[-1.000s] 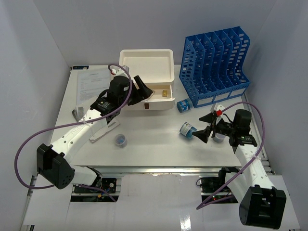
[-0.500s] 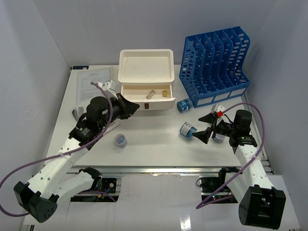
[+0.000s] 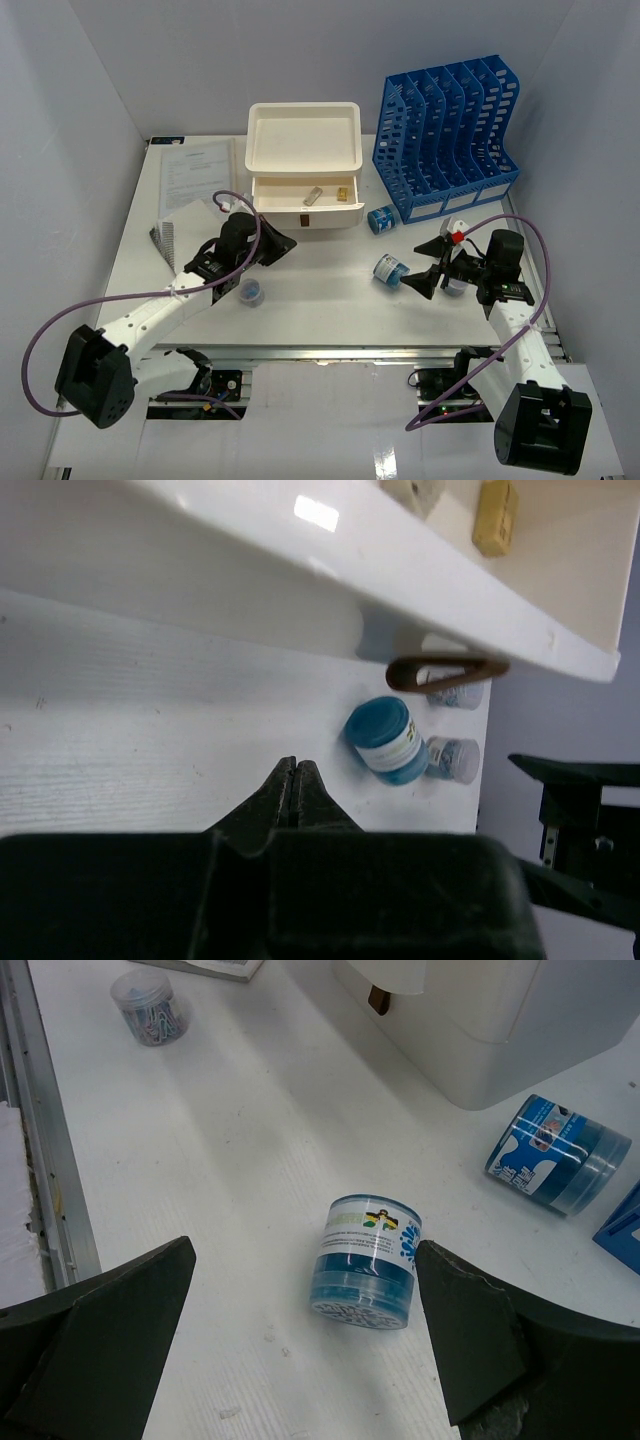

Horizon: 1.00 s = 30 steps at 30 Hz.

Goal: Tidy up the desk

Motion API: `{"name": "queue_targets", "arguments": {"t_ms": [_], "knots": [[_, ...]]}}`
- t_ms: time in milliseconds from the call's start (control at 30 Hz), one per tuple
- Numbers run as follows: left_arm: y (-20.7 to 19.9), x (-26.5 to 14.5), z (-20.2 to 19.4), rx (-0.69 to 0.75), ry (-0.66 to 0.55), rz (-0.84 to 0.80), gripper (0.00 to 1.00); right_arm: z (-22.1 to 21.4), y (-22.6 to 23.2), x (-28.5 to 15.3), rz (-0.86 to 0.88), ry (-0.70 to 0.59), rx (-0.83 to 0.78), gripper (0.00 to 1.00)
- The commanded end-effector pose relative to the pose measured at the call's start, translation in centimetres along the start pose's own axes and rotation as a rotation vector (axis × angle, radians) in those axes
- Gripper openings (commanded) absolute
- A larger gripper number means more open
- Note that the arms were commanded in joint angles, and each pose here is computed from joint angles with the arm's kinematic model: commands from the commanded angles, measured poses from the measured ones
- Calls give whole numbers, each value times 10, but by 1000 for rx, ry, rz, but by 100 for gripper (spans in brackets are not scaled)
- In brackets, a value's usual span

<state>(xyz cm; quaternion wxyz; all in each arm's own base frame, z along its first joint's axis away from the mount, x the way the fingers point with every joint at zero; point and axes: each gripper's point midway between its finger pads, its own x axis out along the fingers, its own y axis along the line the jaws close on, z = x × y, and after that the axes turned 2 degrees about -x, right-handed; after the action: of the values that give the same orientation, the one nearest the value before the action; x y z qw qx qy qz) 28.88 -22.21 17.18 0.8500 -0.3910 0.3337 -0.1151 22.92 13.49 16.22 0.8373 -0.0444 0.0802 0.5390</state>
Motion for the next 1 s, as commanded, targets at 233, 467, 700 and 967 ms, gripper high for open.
{"name": "queue_targets", "arguments": {"t_ms": [233, 467, 700, 967], "knots": [[-70, 37, 87, -103, -294, -99, 11, 9, -2, -2, -6, -22, -54, 97], [-77, 55, 106, -108, -317, -92, 34, 10, -2, -3, -10, -22, -59, 97], [-79, 71, 125, -116, -316, -85, 47, 12, -3, -4, -17, -24, -65, 97], [-76, 73, 130, -115, -282, -121, 61, 12, -4, -5, -22, -26, -65, 97]]}}
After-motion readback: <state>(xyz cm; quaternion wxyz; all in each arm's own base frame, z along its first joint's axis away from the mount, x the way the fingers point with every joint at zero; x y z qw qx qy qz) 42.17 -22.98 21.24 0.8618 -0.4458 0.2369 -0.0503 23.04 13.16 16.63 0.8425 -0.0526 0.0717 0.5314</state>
